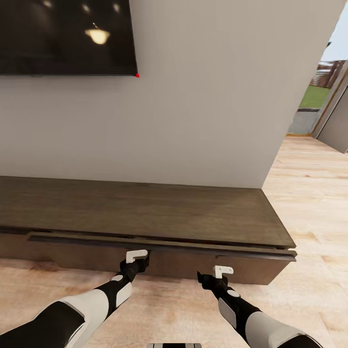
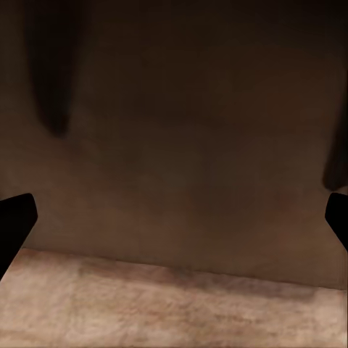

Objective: Place each of the two pumpkins and all three candles from the living room inside a cabinet in the living room (use any cabinet), then make sure every cabinet is closed, and position the cauldron so it is next to a table in the living room.

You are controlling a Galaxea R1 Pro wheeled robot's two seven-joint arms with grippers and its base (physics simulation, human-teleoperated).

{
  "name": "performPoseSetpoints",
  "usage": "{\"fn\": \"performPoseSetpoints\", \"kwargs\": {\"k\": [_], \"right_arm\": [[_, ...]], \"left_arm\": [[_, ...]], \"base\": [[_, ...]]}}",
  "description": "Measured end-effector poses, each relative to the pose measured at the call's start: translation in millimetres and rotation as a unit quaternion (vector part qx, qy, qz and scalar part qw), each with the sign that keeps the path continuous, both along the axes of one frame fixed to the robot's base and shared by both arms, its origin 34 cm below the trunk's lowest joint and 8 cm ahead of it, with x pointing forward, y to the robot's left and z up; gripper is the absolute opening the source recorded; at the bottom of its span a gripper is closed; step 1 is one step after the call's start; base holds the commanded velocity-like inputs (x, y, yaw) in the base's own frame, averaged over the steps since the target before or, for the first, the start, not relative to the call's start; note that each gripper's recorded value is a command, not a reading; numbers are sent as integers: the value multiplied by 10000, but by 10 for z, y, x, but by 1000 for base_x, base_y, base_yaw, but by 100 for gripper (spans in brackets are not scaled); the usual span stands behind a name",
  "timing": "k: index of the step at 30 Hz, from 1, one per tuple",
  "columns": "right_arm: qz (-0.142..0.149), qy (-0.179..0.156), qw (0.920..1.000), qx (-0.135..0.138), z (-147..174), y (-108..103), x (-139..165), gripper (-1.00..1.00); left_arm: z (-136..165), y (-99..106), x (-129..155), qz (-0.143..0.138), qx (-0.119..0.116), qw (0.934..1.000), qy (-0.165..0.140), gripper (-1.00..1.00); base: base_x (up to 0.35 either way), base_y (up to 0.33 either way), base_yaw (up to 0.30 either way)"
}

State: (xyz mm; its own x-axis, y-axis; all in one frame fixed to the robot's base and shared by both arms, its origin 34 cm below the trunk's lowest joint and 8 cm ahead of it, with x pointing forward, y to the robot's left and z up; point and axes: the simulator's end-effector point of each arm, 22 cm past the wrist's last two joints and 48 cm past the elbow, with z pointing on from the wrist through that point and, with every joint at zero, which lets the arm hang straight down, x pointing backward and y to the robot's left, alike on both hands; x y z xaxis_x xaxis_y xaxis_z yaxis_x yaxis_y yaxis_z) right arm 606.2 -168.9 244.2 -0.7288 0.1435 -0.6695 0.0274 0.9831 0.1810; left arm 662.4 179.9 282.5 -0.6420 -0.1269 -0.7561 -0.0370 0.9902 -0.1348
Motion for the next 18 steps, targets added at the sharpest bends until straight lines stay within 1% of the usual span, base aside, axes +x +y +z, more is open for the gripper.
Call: {"fn": "performPoseSetpoints", "kwargs": {"k": [8,13,18], "right_arm": [[4,1,10000,3,-1,2,-1,100],[-1,0,10000,6,1,1,0,100],[-2,-1,10000,7,0,2,1,100]], "left_arm": [[-4,-1,-5,27,-21,10000,6,100],[-5,-6,-9,-16,6,10000,5,100],[-7,-6,-9,12,-12,10000,8,100]], "base": [[7,0,0],[110,0,0],[19,0,0]]}}
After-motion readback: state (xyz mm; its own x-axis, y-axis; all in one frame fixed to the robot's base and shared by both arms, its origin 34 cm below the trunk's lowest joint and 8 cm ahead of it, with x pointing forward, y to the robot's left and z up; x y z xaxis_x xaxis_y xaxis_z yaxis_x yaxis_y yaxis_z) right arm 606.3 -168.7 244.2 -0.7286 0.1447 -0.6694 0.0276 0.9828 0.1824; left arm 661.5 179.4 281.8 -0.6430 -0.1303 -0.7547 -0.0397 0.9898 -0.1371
